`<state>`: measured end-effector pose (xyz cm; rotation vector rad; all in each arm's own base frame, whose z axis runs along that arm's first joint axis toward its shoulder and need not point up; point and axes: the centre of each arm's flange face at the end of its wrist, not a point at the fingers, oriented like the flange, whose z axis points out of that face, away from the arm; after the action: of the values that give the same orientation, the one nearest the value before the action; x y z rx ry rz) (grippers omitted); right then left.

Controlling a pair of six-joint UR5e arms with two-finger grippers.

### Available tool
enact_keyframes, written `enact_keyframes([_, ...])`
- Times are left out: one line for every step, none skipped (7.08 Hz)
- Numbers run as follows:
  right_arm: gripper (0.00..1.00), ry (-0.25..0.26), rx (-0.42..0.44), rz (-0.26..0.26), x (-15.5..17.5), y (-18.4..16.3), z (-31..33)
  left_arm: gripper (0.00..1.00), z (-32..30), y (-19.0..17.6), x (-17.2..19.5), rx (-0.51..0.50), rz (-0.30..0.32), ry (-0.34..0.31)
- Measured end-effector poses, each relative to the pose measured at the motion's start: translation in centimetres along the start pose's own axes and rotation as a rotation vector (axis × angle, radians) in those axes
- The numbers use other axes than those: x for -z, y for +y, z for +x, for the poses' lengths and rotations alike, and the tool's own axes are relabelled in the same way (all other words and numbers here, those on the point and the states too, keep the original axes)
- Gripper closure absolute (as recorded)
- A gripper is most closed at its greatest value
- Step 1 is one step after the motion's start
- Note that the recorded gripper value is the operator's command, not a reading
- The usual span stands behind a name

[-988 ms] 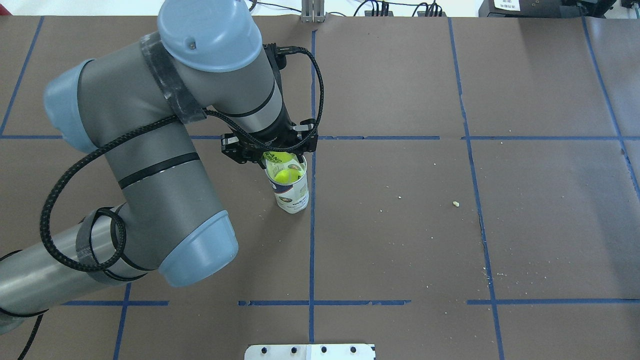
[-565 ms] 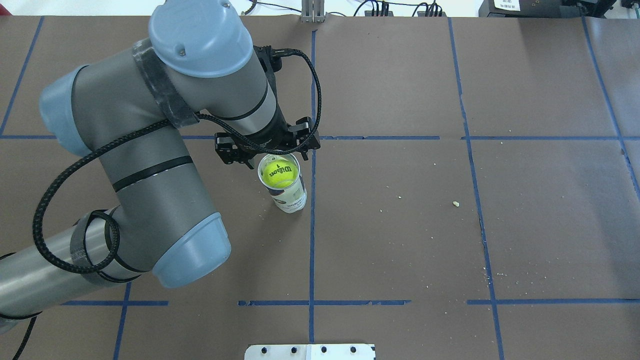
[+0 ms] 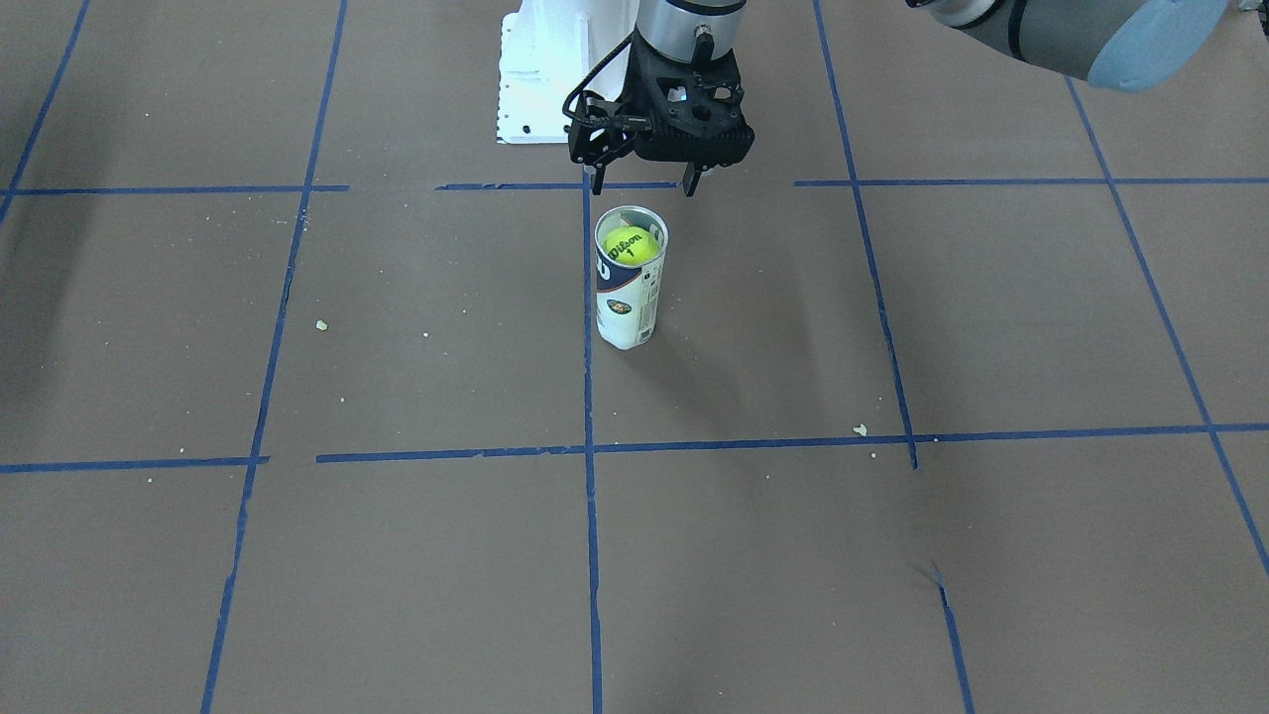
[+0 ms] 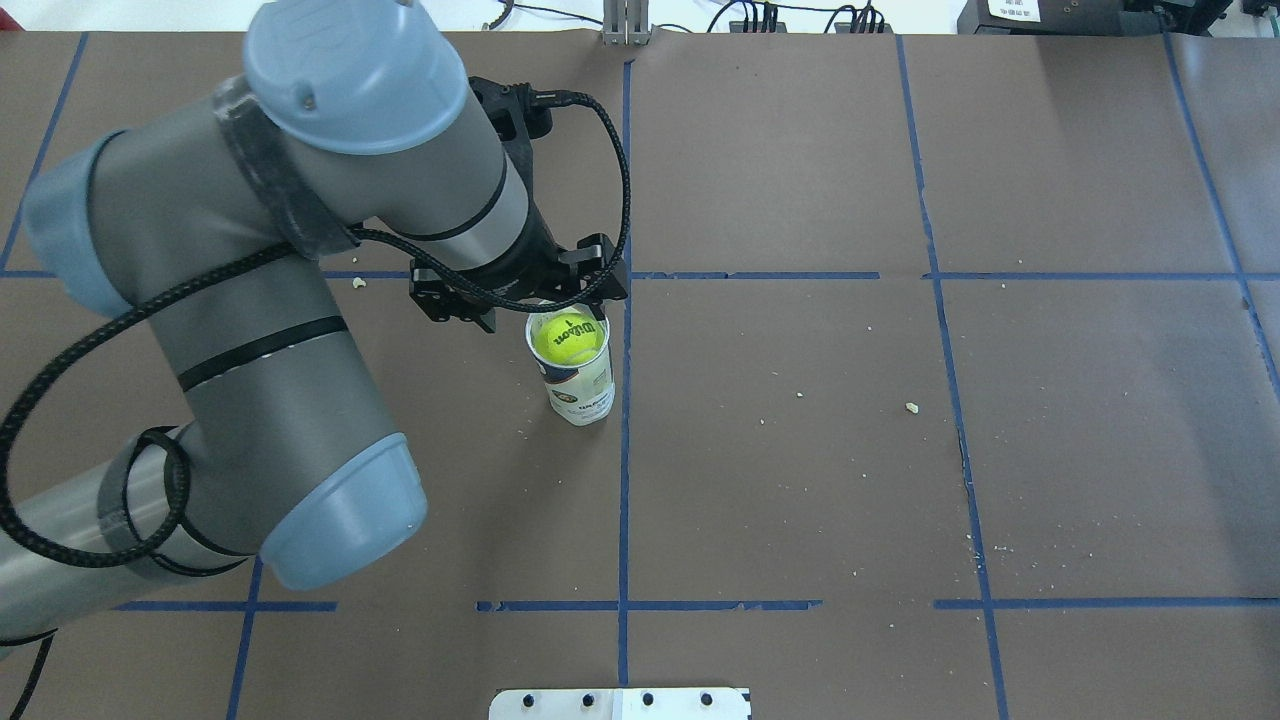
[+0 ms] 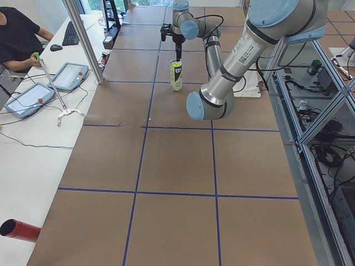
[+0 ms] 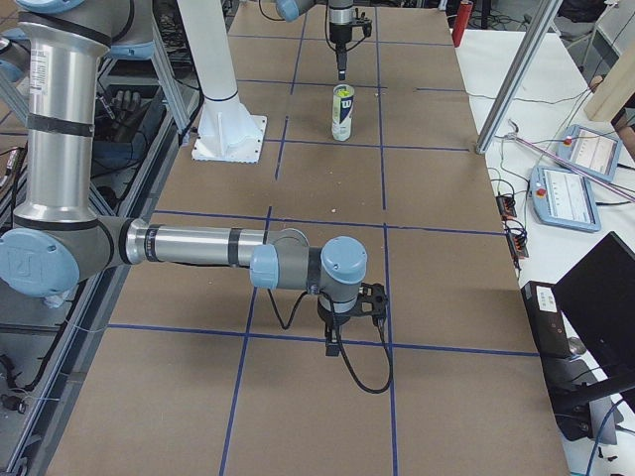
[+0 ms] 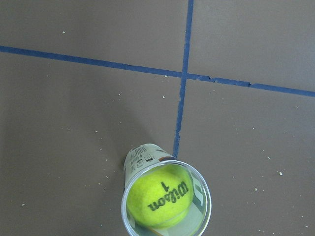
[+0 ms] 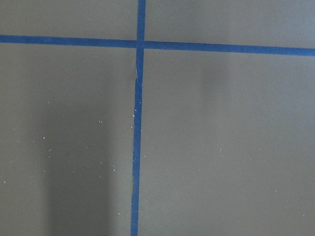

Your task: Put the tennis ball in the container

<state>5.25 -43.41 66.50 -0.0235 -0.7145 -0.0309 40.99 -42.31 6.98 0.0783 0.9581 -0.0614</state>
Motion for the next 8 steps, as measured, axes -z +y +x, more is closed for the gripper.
enact_keyframes([0.00,0.000,0.000,0.000,0.0,0.0,0.0,0.00,-2.0,-0.9,1.1,-0.073,0.025,-0.002])
enact_keyframes([0.00,0.000,0.000,0.000,0.0,0.0,0.0,0.00,-4.5,-2.7,2.3,-0.143,0.056,-0.018])
enact_keyframes([0.00,0.000,0.000,0.000,0.0,0.0,0.0,0.00,-7.7,-5.1,3.4,-0.216,0.085,-0.046])
enact_keyframes([0.00,0.000,0.000,0.000,0.0,0.0,0.0,0.00,-12.3,-8.0,4.8,-0.280,0.094,-0.079])
enact_keyframes([0.00,0.000,0.000,0.000,0.0,0.0,0.0,0.00,-18.4,-10.8,6.6,-0.306,0.082,-0.099])
enact_keyframes([0.00,0.000,0.000,0.000,0.0,0.0,0.0,0.00,-26.3,-13.2,8.5,-0.298,0.059,-0.115])
enact_keyframes([0.00,0.000,0.000,0.000,0.0,0.0,0.0,0.00,-35.0,-14.4,10.2,-0.297,0.039,-0.141])
enact_keyframes([0.00,0.000,0.000,0.000,0.0,0.0,0.0,0.00,-43.2,-14.7,11.1,-0.314,0.011,-0.171])
